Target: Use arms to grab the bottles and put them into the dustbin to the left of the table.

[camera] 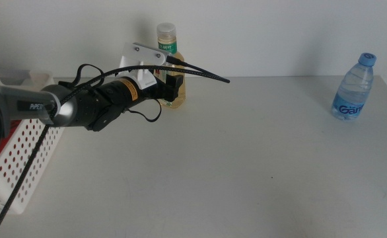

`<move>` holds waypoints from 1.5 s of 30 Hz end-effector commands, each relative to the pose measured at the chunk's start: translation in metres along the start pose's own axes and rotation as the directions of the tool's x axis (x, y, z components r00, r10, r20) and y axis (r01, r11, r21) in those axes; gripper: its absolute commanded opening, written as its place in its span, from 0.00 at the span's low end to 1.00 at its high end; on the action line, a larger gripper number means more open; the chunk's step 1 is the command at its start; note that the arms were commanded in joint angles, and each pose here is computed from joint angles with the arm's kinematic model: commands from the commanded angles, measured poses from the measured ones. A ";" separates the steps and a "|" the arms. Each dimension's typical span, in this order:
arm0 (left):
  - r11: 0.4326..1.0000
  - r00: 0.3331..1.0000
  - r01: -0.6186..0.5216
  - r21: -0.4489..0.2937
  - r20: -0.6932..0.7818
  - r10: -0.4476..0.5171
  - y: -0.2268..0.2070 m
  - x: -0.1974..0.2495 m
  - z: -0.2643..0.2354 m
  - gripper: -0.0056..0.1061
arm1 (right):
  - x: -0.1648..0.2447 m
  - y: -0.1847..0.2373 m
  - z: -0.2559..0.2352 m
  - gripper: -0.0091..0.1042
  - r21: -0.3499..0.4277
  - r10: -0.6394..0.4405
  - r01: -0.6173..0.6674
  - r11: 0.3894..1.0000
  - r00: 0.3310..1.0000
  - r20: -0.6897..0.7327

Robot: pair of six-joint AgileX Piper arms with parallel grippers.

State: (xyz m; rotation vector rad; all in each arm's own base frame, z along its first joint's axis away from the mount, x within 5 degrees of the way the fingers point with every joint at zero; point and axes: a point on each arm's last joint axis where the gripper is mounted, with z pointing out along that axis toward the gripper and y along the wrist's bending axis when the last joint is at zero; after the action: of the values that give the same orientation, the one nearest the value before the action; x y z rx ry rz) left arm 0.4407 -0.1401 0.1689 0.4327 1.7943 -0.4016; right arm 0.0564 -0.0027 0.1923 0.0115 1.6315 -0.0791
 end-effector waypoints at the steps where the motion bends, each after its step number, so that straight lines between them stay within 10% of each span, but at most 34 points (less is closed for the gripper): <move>1: 1.000 0.987 0.010 0.021 0.162 -0.013 0.000 -0.041 0.001 0.89 | -0.010 -0.002 -0.003 0.74 0.022 -0.019 0.017 1.000 0.995 0.100; 45: 0.988 0.972 0.069 0.136 0.212 -0.097 0.024 -0.041 0.058 0.78 | -0.010 -0.002 -0.003 0.74 0.022 -0.019 0.017 1.000 0.995 0.100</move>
State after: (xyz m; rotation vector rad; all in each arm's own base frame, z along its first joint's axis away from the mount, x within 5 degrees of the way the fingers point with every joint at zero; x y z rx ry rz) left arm 0.5100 -0.1490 0.1377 0.4436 1.7348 -0.5299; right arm 0.0564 -0.0027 0.1923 0.0115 1.6315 -0.0791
